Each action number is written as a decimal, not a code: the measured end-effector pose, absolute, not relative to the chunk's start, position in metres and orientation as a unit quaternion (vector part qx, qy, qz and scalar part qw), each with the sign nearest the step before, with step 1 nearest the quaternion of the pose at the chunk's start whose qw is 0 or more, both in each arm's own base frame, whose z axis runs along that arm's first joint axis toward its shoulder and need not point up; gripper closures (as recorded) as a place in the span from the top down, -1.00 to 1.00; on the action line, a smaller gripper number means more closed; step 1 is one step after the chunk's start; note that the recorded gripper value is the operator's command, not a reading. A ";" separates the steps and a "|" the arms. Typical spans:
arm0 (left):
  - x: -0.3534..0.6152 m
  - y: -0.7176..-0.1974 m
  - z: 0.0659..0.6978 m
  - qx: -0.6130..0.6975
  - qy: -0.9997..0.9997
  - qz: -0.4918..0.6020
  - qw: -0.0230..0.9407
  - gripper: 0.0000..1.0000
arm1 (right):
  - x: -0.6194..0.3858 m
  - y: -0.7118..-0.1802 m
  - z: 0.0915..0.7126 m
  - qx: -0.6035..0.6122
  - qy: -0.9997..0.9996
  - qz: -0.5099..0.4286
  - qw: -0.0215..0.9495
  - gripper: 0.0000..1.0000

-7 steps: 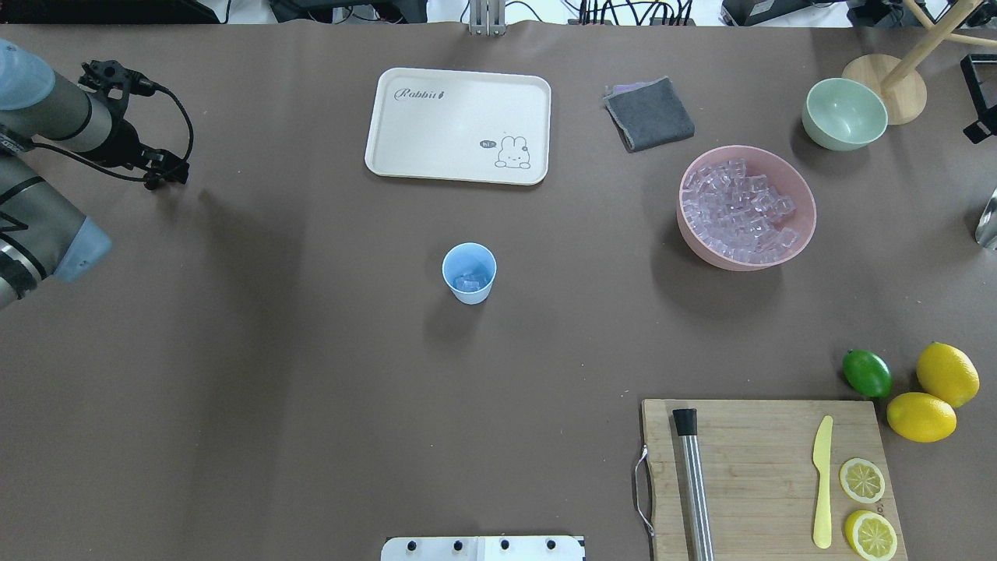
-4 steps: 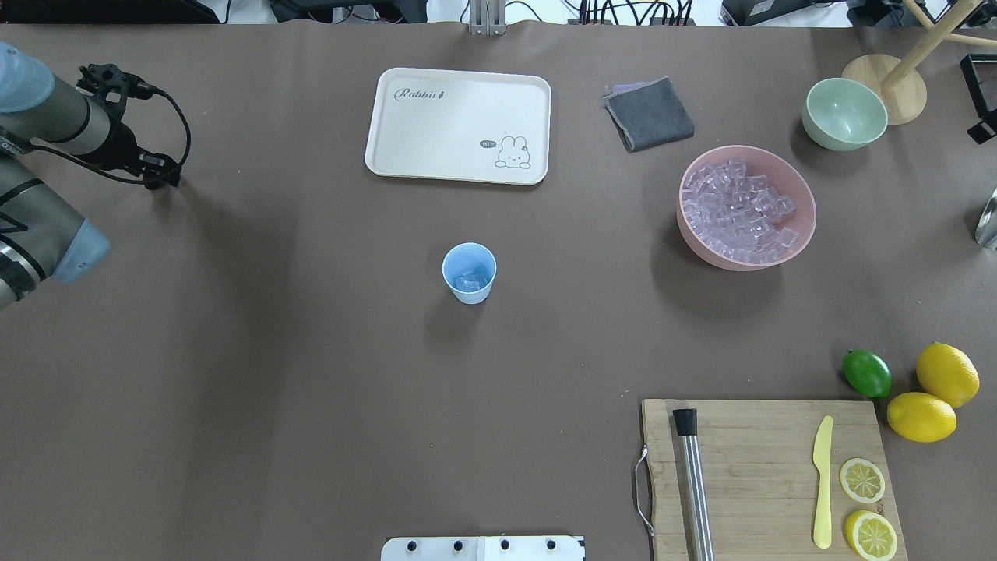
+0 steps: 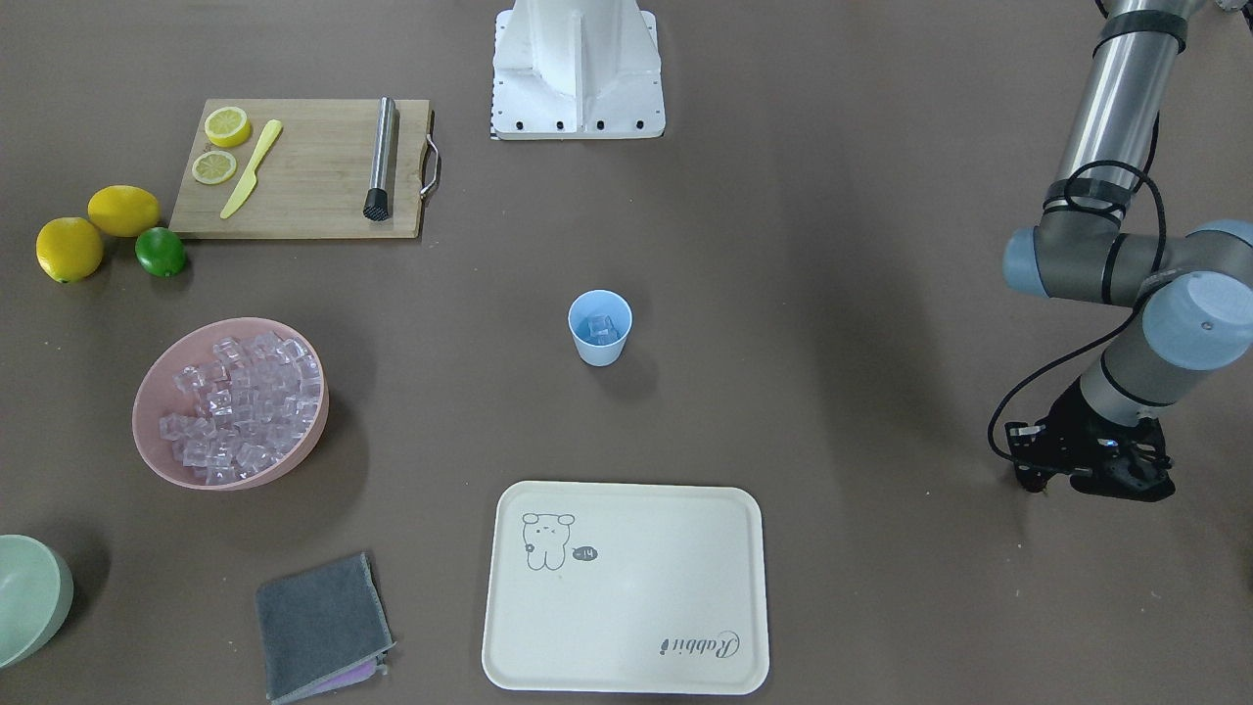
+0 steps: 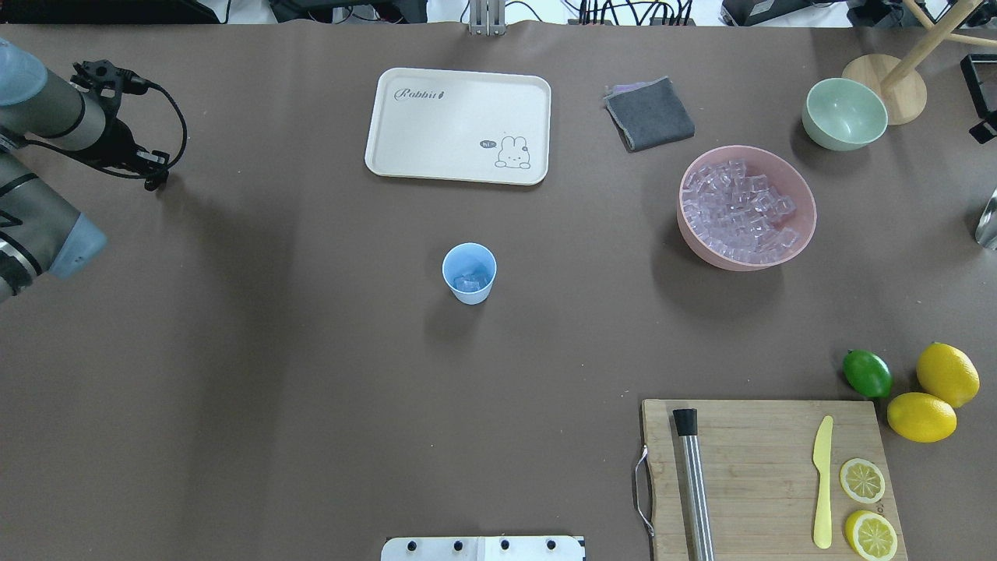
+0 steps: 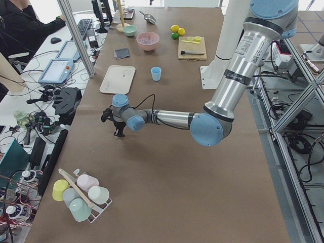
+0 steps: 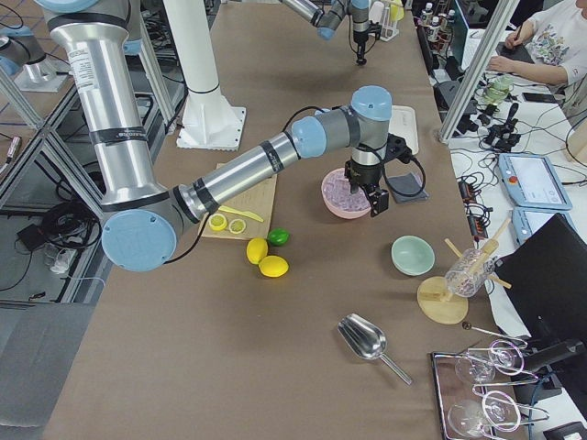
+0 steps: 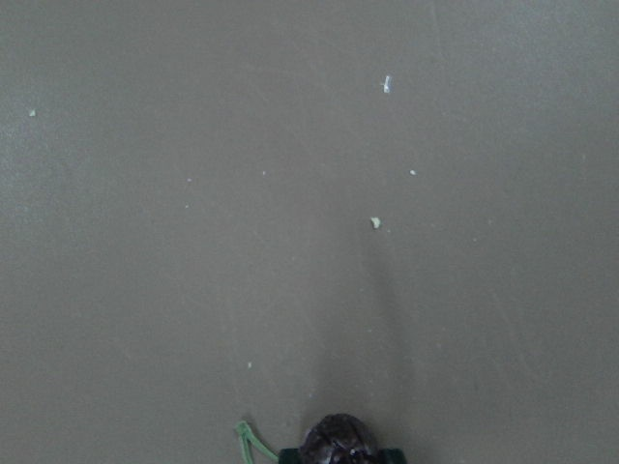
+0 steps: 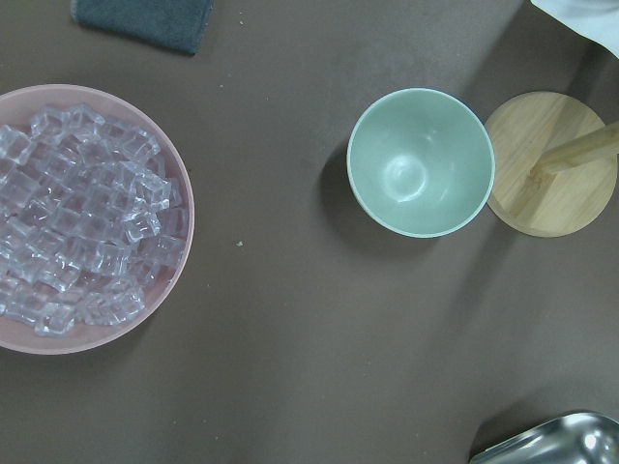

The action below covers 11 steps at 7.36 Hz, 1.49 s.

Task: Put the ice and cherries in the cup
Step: 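Lower the left gripper onto the dark cherries and grasp their stems, then carry the cherries with the left gripper over the blue cup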

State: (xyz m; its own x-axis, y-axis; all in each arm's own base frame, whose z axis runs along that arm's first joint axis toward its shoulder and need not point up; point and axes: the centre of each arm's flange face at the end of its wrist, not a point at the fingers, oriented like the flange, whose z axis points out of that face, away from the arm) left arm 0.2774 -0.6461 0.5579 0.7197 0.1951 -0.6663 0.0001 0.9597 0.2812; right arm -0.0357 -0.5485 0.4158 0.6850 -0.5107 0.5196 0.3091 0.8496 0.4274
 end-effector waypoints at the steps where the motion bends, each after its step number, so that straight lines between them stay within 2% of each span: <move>1: 0.271 -0.653 0.544 0.137 0.380 0.050 0.913 -1.00 | -0.036 -0.548 0.417 0.154 -0.326 -0.227 0.905 0.98; 3: 0.263 -0.673 0.474 0.148 0.401 0.047 0.903 -1.00 | -0.036 -0.548 0.420 0.151 -0.326 -0.225 0.905 0.98; 5: 0.302 -0.669 0.367 0.156 0.438 0.042 0.884 -1.00 | -0.035 -0.544 0.433 0.143 -0.326 -0.226 0.907 0.98; 8: 0.402 -0.595 0.243 0.144 0.508 0.033 0.848 -1.00 | 0.001 -0.540 0.482 0.139 -0.318 -0.248 0.905 0.98; 11: 0.481 -0.511 0.196 0.147 0.531 0.025 0.834 -1.00 | 0.063 -0.539 0.539 0.137 -0.309 -0.273 0.901 0.98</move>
